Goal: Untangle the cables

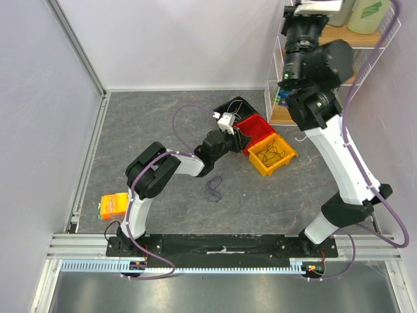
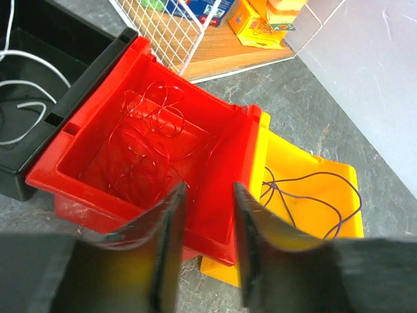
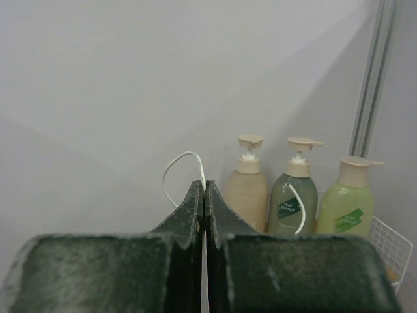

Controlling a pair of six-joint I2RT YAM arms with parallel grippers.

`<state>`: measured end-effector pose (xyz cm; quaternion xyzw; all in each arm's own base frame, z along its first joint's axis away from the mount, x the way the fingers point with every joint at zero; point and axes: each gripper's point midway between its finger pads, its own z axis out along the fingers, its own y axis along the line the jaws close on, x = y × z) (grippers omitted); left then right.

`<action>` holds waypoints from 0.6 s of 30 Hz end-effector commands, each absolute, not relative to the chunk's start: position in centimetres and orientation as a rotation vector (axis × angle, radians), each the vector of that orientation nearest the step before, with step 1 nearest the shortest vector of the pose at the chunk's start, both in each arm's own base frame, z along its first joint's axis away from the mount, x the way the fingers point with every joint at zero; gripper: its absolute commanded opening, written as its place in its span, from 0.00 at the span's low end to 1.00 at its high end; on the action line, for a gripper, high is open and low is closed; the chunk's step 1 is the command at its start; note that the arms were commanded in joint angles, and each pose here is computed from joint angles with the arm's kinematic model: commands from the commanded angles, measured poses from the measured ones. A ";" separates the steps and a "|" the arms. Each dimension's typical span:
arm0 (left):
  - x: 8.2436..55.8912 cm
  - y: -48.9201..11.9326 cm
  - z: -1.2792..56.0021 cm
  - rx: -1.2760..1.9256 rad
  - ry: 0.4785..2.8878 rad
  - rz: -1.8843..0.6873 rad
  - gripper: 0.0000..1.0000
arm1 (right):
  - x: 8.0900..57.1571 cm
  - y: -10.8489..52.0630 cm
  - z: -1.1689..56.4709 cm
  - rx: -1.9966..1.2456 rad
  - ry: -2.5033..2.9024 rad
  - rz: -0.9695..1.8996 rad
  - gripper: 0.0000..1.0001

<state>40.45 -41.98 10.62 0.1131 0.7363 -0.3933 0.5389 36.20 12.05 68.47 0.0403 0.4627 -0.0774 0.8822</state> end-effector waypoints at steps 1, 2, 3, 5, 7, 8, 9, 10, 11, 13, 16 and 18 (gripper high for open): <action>39.2 -42.3 14.3 0.326 1.664 -1.003 0.51 | 40.3 13.6 65.5 0.052 1.014 -0.176 0.00; 38.8 -42.3 15.2 0.356 1.645 -1.014 0.59 | 40.9 13.7 65.1 0.046 1.017 -0.175 0.00; 38.3 -42.3 16.4 0.376 1.623 -1.031 0.65 | 41.5 13.9 64.7 0.041 1.023 -0.170 0.00; 37.5 -42.0 18.6 0.407 1.581 -1.040 0.70 | 42.5 14.2 63.9 0.037 1.037 -0.167 0.00; 36.8 -41.3 20.8 0.417 1.531 -1.036 0.77 | 43.4 14.6 63.0 0.034 1.051 -0.162 0.00; 36.5 -40.9 21.8 0.423 1.509 -1.031 0.77 | 43.8 14.9 62.6 0.029 1.058 -0.158 0.00; 36.2 -40.6 22.7 0.429 1.491 -1.026 0.77 | 44.1 15.2 62.2 0.024 1.066 -0.152 0.00; 36.0 -40.2 23.4 0.433 1.481 -1.011 0.78 | 44.5 15.5 61.7 0.021 1.072 -0.149 0.00; 35.8 -39.6 24.6 0.432 1.464 -0.998 0.77 | 45.0 15.7 61.0 0.017 1.082 -0.150 0.00; 35.8 -38.4 25.3 0.416 1.457 -0.946 0.76 | 45.9 16.2 59.9 0.007 1.098 -0.147 0.00; 35.9 -35.9 26.0 0.368 1.441 -0.846 0.74 | 47.5 16.8 57.9 0.001 1.121 -0.146 0.00; 36.2 -34.1 25.9 0.329 1.434 -0.761 0.74 | 49.0 16.8 56.4 0.003 1.138 -0.150 0.00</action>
